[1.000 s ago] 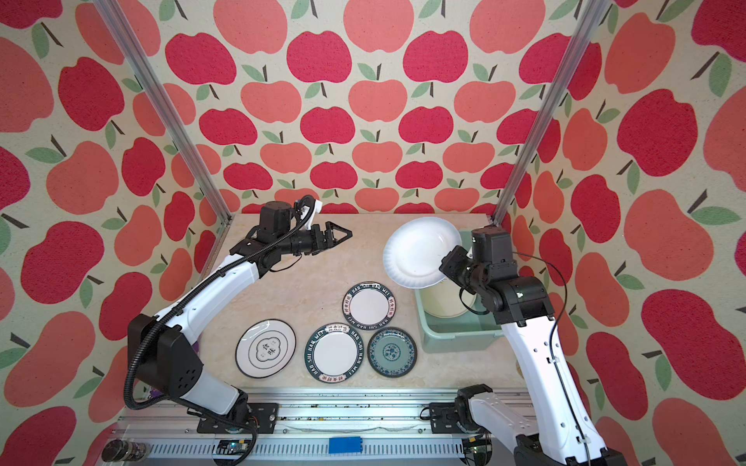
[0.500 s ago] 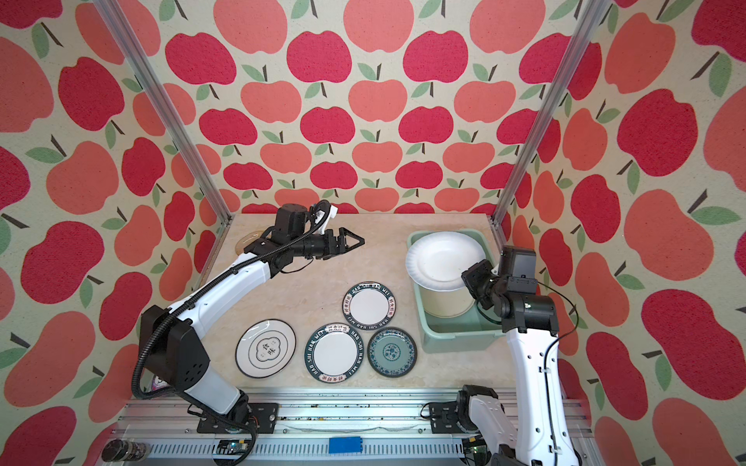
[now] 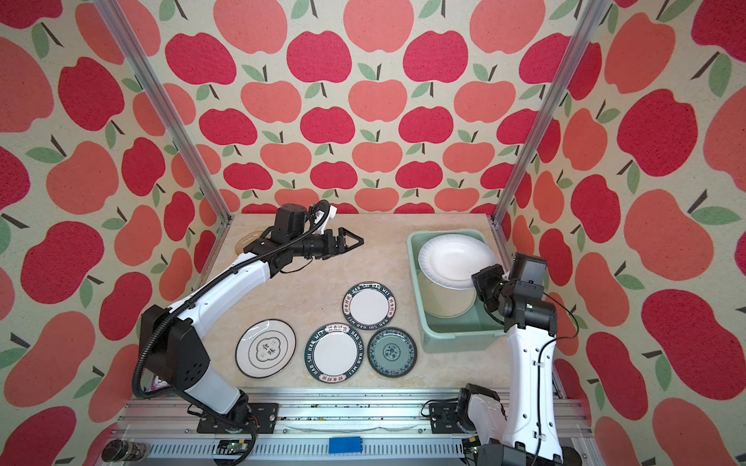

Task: Place the plates into the plastic bin on the countertop
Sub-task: Place the plate in the plastic bin.

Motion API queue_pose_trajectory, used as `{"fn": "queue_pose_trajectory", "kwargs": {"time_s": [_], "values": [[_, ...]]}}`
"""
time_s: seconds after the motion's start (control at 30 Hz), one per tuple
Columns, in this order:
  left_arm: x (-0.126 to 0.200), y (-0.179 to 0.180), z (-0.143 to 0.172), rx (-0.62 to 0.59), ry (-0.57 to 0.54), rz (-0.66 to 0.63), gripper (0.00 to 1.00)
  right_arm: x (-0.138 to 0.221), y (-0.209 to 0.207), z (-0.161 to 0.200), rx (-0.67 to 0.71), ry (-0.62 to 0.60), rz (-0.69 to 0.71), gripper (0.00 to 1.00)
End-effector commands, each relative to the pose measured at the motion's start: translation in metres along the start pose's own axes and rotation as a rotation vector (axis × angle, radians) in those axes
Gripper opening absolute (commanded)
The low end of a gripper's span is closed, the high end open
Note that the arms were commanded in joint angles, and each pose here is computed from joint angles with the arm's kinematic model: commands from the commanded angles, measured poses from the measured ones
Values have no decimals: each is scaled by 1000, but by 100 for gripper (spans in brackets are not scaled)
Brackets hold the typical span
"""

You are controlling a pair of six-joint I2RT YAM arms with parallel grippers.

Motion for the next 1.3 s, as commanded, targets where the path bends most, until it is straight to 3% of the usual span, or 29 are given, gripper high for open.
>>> {"fn": "queue_pose_trajectory", "kwargs": {"time_s": [0.0, 0.67, 1.27], "values": [[-5, 11, 7, 11, 35, -6, 99, 0, 22, -10, 65, -38, -100, 0], [-7, 18, 6, 28, 64, -26, 99, -64, -33, -21, 37, -37, 65, 0], [-11, 23, 4, 35, 81, -40, 99, -93, -47, -32, 73, -26, 148, 0]]}}
Point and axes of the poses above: each gripper's point midway between its finger pads, its own x axis back along the fingers, its own y axis along the line the jaws close on, z = x × y, the point moved 2 cm from there along x, back along the fingers, and after that the axes turned 3 degrees about -x, right-handed, at the moved point
